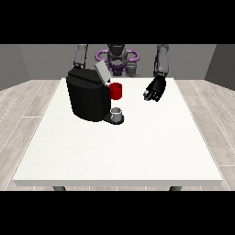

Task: Insert the coffee pod into the coffee machine and close the lid

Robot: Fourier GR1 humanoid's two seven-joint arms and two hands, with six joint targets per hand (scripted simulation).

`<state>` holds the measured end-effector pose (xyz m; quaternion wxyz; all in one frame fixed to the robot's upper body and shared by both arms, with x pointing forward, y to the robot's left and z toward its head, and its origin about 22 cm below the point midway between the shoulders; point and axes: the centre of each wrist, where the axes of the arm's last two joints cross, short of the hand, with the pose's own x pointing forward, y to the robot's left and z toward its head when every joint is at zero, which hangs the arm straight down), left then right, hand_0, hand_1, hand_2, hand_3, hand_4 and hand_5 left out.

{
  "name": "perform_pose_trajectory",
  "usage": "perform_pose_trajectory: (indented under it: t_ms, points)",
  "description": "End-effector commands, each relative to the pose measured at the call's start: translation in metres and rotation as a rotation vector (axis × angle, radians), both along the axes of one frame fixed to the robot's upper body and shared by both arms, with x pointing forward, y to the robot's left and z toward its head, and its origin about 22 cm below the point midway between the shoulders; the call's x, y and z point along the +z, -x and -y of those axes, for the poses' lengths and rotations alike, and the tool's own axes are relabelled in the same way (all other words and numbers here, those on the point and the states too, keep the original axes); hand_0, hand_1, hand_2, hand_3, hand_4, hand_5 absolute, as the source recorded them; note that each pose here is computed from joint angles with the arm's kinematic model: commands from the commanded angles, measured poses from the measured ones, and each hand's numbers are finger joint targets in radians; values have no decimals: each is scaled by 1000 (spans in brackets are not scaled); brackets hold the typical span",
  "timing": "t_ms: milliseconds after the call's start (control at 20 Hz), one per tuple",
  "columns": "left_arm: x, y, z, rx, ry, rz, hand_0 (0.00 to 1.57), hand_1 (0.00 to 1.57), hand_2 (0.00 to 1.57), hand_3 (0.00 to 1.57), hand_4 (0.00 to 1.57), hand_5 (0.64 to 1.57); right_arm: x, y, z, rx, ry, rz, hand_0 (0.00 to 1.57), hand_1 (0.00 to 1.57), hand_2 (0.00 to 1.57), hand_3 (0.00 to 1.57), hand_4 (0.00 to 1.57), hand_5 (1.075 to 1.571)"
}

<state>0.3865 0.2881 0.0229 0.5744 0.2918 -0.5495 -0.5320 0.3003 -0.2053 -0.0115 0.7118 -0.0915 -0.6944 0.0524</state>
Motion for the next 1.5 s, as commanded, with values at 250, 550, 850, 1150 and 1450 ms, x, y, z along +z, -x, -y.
perform_pose_trajectory:
  t_ms: [250,550,850,1150,1450]
  points:
    - [25,-17,29,-74,126,-53,1413,1413,1400,1314,515,1571,-27,9,-2,-54,63,-94,0,0,0,0,0,1571]
    - [73,-34,49,-182,120,-38,1424,1424,1404,1341,557,1571,-38,2,16,-82,71,-93,0,0,0,0,0,1571]
    - [99,-42,55,-157,120,-35,1424,1424,1404,1341,557,1571,-28,-2,16,-23,65,-68,0,0,0,0,0,1571]
    - [121,-54,50,-87,205,-11,985,985,1204,1371,511,1571,-6,-3,-10,42,21,-26,0,0,0,0,0,1571]
    - [200,-68,56,-52,225,25,1268,1268,1295,1269,488,1571,4,-11,-17,51,27,30,0,0,0,0,0,1571]
